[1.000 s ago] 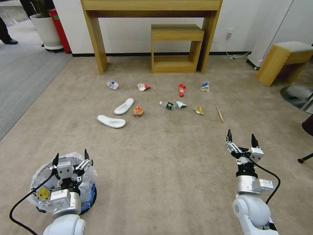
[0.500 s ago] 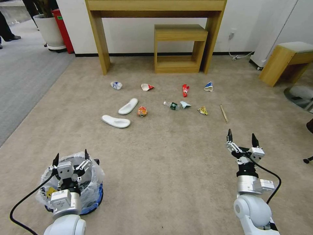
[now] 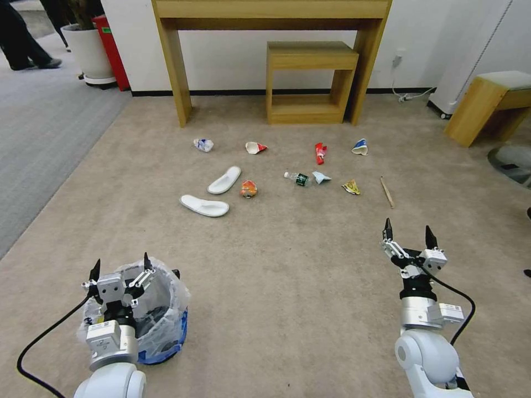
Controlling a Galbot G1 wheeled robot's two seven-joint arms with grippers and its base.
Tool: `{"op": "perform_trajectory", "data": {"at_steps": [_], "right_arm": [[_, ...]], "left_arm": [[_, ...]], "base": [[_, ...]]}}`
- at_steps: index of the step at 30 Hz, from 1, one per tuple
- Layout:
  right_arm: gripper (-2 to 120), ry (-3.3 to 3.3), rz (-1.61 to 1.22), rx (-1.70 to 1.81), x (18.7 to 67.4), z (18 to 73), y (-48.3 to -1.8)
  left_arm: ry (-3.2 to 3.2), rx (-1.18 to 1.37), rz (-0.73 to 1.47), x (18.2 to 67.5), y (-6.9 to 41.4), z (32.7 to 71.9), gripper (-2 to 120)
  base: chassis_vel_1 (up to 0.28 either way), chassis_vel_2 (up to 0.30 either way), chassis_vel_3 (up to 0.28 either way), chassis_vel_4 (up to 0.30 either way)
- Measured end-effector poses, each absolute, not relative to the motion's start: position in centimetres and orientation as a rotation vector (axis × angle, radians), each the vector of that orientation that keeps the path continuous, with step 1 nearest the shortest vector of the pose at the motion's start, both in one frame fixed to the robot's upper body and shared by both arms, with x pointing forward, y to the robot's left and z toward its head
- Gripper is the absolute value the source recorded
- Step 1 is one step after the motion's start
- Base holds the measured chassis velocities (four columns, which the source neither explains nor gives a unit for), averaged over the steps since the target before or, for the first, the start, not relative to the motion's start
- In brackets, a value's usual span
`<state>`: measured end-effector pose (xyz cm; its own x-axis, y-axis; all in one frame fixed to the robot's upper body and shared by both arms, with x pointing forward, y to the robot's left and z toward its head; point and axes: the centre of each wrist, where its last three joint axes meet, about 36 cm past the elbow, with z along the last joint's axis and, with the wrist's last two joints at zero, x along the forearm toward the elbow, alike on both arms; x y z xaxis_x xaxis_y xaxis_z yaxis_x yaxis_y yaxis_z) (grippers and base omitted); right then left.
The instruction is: Pick up the trash bin and place the garbage on the floor into it.
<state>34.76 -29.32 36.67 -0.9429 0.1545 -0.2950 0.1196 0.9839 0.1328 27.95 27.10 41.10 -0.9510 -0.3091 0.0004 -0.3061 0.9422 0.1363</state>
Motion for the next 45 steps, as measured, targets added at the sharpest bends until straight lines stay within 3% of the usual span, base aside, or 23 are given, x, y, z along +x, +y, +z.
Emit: {"op": "perform_trajectory", "data": {"at_steps": [45], "right_arm": [[100,2.827,0.143,0.195,34.84,36.03,-28.54]], "left_arm": [[-3.066,0.488,-0.209,28.07,27.40,41.12,100]], "base": [[0.061,0.062,-0.060,-0.064]]}}
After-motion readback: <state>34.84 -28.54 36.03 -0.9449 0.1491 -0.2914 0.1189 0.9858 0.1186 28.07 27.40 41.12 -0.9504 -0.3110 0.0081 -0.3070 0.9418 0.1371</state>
